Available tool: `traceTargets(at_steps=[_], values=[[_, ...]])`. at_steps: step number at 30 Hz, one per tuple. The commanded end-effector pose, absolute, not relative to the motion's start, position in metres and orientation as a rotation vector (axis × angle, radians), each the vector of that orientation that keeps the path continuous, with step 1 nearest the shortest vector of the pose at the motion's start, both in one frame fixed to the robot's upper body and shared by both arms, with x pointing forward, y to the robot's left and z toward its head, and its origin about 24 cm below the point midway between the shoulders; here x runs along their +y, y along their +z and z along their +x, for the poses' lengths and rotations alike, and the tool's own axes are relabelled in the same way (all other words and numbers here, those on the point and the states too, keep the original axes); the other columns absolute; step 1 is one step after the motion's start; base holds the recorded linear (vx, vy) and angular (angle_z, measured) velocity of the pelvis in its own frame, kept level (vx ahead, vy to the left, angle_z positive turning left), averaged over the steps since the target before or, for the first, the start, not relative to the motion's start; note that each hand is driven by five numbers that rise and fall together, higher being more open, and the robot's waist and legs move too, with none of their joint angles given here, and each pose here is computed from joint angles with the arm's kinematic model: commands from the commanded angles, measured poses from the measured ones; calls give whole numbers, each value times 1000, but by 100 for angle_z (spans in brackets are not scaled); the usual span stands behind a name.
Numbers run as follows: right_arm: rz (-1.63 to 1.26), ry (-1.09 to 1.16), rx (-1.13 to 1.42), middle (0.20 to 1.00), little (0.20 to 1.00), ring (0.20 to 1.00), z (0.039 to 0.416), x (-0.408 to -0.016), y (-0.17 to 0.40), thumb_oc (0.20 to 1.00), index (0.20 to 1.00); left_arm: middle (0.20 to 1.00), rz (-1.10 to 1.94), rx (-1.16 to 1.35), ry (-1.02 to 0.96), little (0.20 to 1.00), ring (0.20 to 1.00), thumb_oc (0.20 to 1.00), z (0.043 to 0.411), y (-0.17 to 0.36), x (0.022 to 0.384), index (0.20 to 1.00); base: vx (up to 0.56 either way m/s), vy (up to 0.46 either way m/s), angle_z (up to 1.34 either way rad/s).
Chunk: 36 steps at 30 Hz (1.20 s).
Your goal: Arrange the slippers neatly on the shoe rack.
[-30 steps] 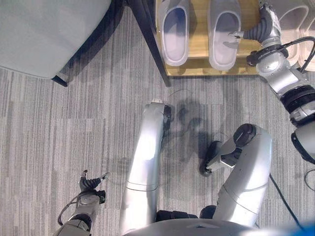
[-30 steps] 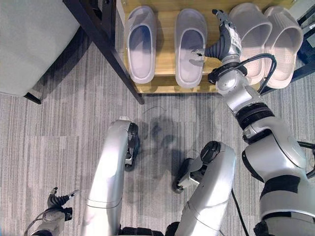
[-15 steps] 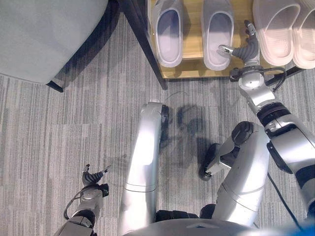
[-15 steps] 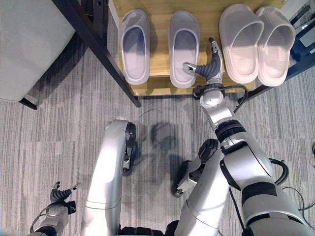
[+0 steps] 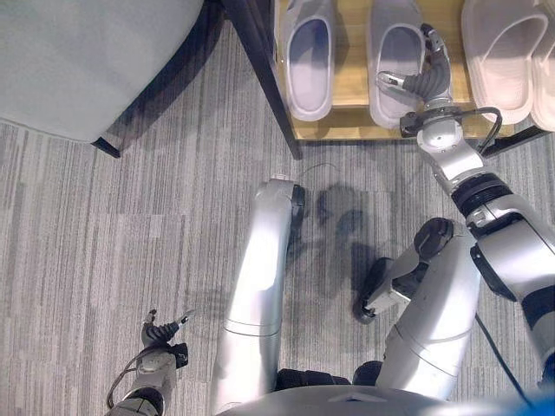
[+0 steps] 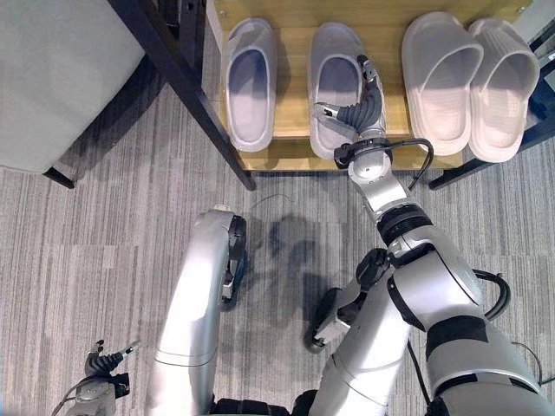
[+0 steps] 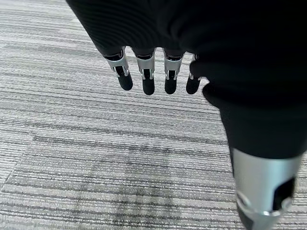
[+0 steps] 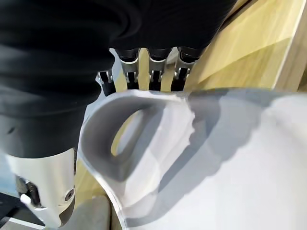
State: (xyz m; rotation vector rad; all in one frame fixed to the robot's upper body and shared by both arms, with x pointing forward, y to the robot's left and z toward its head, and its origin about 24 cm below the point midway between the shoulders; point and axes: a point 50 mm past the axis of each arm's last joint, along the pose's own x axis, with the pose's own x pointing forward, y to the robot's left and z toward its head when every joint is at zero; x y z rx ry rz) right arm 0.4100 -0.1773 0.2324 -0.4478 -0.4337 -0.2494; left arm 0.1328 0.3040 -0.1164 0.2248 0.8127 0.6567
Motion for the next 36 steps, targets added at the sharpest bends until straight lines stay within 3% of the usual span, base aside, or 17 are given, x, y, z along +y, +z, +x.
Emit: traceTargets(at_steps=[1,20,30,36], values=[[-457,-189,-665,1000,1000,1000,404,-151,302,1000,1000,1000,309,843,614,1000,1000,1000,118,-117,312,1000,0,0,0],[-361,-208,-644,1000,1000,1000,409,-137,309,1000,1000,1000,334,893,538,1000,1000,1000,114,-124,303,1000,0,0,0],[-306,-335,-636,1000,1000,1000,408,-165,311,1000,1000,1000,324,897,554,1000,1000,1000,111,-125,302,1000,0,3,0],[-185,-275,-609,1000,1000,1000,405,-143,281,1000,1000,1000,314,894,556,1000,1000,1000,120,-125,297,1000,-1,9,-8]])
